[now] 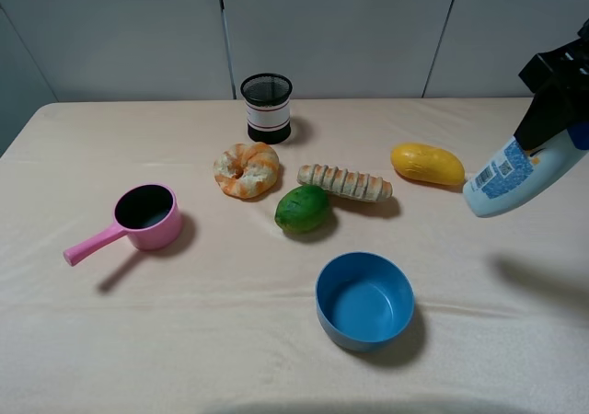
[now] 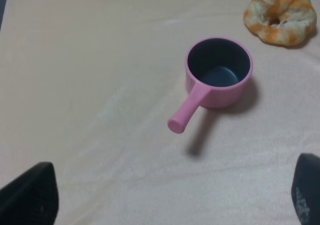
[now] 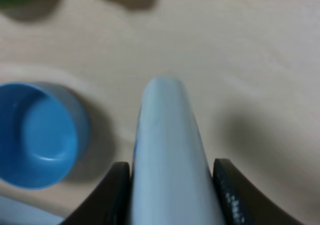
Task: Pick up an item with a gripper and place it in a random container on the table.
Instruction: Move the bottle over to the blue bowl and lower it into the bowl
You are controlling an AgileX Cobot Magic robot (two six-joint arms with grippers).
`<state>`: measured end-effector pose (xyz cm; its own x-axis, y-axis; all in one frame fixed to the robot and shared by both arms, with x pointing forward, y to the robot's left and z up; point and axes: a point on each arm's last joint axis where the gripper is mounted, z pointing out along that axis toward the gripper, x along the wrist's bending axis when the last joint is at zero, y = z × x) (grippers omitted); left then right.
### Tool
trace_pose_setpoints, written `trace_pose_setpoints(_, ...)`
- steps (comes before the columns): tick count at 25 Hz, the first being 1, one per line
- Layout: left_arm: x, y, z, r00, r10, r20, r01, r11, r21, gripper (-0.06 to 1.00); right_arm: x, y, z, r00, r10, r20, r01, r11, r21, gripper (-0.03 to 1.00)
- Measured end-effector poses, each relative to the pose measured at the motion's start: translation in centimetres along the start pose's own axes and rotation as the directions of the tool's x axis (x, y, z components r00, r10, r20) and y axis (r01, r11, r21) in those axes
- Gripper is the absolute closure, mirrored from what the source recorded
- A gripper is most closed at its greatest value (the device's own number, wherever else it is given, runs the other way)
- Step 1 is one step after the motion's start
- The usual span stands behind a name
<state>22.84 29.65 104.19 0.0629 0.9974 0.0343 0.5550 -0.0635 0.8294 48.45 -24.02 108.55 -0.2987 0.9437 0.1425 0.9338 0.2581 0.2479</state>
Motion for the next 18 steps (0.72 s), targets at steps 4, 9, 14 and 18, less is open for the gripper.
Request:
trace_pose_setpoints(4,0.0,0.0,0.0,1.0,0.0,0.0,0.0,1.0,0.0,0.0,2.7,-0.1,0.3,0.998,-0.048,-0.029,0.048,0.999,0.012,0.7)
trace_pose_setpoints(9,0.0,0.0,0.0,1.0,0.0,0.0,0.0,1.0,0.0,0.0,6.1,-0.6,0.7,0.991,-0.117,-0.067,0.12,0.992,0.031,0.7)
trace_pose_setpoints(14,0.0,0.0,0.0,1.0,0.0,0.0,0.0,1.0,0.0,0.0,8.8,-1.3,0.9,0.979,-0.178,-0.097,0.183,0.982,0.047,0.7)
trace_pose_setpoints(18,0.0,0.0,0.0,1.0,0.0,0.0,0.0,1.0,0.0,0.0,10.1,-1.8,0.9,0.974,-0.196,-0.111,0.203,0.978,0.056,0.7)
